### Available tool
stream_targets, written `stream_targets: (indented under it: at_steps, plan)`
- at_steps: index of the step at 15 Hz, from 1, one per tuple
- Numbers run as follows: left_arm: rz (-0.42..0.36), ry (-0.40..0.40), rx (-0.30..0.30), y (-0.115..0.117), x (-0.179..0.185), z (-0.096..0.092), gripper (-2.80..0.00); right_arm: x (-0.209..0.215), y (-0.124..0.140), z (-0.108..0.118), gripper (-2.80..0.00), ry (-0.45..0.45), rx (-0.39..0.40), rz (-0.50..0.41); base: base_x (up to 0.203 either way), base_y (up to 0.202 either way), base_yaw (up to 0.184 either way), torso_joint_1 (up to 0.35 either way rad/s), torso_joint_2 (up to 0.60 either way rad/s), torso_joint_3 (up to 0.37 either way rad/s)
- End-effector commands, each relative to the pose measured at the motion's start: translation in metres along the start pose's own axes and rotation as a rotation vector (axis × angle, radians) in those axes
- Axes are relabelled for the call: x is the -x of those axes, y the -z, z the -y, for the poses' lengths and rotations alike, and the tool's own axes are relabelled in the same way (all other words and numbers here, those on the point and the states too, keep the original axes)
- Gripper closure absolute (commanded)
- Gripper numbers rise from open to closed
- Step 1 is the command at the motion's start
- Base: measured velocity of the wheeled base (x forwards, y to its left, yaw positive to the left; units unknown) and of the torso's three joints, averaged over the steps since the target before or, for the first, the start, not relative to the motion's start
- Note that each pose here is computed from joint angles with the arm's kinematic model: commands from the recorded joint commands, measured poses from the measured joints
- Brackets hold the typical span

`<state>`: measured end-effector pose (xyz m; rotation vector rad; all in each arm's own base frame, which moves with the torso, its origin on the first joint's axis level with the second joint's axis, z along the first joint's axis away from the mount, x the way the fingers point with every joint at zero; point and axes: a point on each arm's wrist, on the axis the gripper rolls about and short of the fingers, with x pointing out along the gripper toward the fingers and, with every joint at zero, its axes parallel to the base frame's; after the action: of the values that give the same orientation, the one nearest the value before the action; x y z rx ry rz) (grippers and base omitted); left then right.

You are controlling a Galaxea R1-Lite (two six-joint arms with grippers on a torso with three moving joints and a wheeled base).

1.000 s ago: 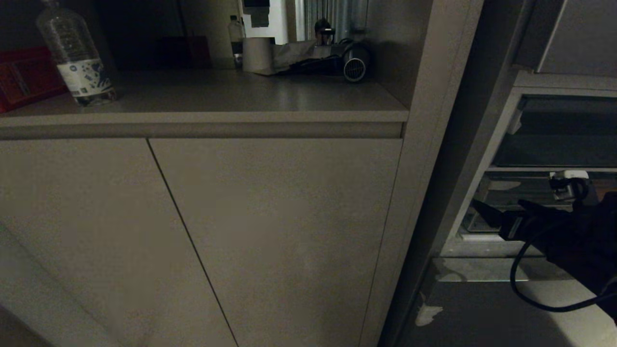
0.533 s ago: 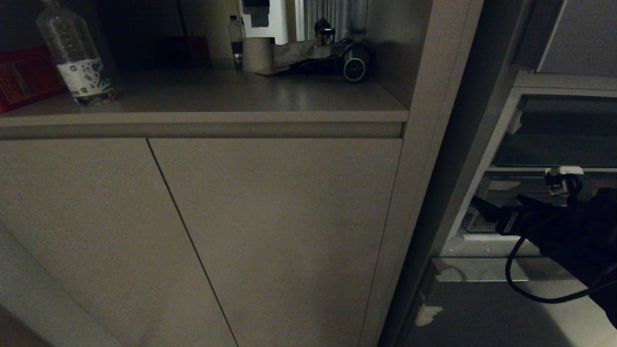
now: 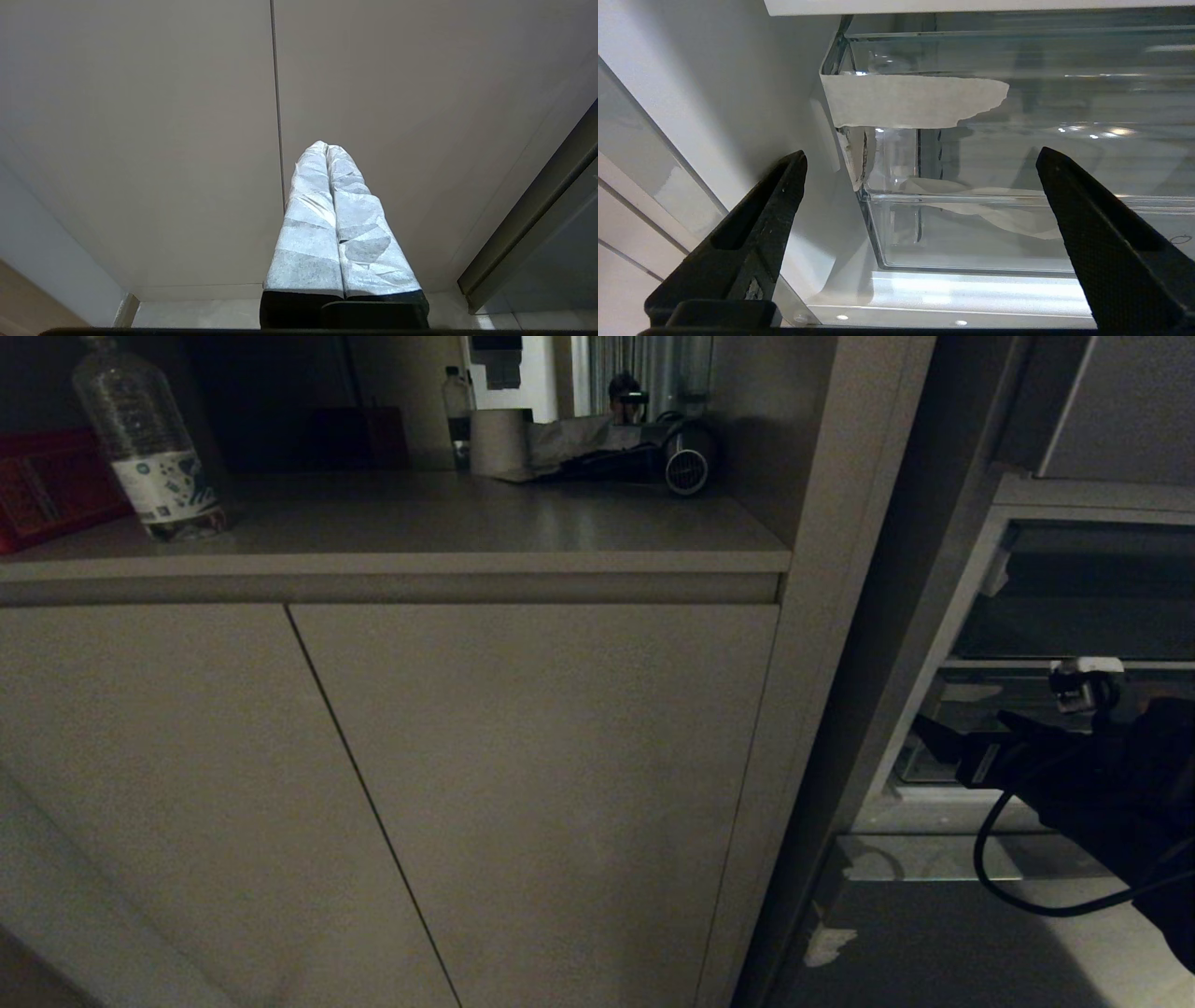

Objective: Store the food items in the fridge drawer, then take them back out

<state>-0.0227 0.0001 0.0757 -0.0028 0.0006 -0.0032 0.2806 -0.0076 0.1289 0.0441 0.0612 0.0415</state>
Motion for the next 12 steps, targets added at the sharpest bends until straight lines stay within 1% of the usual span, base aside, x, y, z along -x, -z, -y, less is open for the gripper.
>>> stream_targets:
  at_steps: [1,2,7,12]
  plan:
    - [-0.001,0.0,0.0,-0.0001,-0.0001,0.0,0.0,0.0003,-0.0001,-0.0009,-2.8,-0.004,0.0,0.003,0.0,0.0,0.0,0.0,0.0,0.0]
    - [-0.001,0.0,0.0,-0.0001,-0.0001,0.0,0.0,0.0005,0.0001,-0.0012,0.0,-0.005,0.0,0.003,0.0,0.0,0.0,0.0,0.0,0.0]
    - [-0.001,0.0,0.0,-0.0001,-0.0001,0.0,0.0,0.0036,0.0022,-0.0029,0.0,-0.011,0.001,0.003,0.0,0.0,0.0,0.0,0.0,0.0]
    - [-0.001,0.0,0.0,-0.0001,-0.0001,0.0,0.0,0.0076,0.005,-0.0106,0.0,-0.036,0.004,0.008,0.0,0.0,0.0,0.0,0.0,0.0]
